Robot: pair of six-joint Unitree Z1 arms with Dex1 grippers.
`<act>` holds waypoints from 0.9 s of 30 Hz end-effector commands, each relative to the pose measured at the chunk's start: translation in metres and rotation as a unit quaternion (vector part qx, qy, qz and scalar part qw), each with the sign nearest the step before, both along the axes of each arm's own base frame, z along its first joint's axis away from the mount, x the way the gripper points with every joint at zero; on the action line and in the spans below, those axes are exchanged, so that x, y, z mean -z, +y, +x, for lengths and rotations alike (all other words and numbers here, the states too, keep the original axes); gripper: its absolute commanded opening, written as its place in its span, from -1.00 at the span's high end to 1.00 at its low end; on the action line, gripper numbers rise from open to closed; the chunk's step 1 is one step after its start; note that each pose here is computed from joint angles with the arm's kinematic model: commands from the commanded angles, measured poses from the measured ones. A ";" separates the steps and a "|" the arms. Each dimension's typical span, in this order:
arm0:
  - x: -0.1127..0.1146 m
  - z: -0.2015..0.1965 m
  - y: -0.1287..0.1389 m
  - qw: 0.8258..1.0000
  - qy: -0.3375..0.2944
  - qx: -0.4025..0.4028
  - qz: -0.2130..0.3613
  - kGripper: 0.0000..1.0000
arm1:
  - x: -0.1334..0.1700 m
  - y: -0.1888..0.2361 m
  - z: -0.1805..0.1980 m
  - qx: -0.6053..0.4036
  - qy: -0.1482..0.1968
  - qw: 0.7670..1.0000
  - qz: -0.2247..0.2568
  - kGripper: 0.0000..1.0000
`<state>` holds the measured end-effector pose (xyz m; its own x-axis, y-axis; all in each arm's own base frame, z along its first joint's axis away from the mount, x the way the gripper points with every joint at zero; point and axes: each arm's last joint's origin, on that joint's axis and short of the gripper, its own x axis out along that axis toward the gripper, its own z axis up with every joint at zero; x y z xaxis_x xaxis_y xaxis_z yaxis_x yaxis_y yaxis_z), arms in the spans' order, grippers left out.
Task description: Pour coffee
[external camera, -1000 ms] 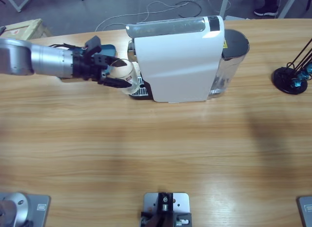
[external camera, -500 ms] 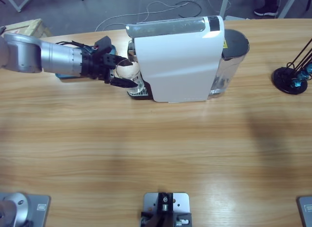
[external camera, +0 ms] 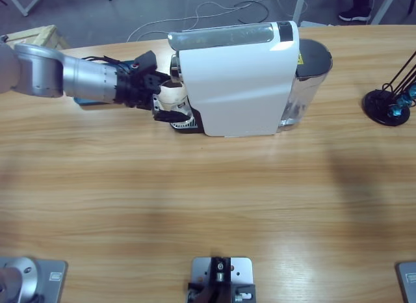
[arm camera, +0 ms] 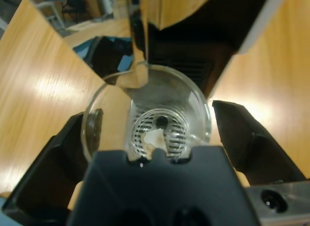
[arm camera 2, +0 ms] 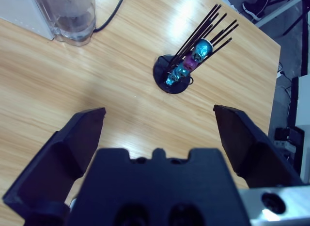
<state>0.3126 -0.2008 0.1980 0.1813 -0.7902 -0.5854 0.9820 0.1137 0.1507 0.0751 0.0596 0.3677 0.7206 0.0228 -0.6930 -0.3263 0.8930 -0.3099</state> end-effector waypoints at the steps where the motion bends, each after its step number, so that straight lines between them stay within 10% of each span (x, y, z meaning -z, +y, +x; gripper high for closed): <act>1: -0.010 -0.008 0.031 0.999 0.022 -0.018 -0.029 -0.96 | 0.009 0.002 0.001 0.003 0.009 1.000 -0.004 -1.00; 11: -0.055 -0.055 0.086 0.993 0.017 -0.092 -0.068 -0.96 | -0.055 0.035 0.042 0.036 -0.013 0.998 0.059 -0.77; 13: -0.068 -0.079 0.086 0.991 -0.005 -0.123 -0.043 -0.96 | -0.076 0.048 0.073 0.058 0.012 0.993 0.101 -0.46; 16: -0.088 -0.111 0.088 0.978 0.012 -0.204 -0.032 -0.96 | -0.088 0.075 0.132 0.058 0.054 0.996 0.034 -0.02; 18: -0.100 -0.129 0.090 0.964 0.032 -0.263 -0.039 -0.99 | -0.093 0.094 0.161 0.044 0.051 0.997 0.032 0.96; 27: -0.101 -0.157 0.095 0.951 0.079 -0.298 -0.029 -1.00 | -0.064 0.156 0.246 -0.007 0.119 0.990 0.074 1.00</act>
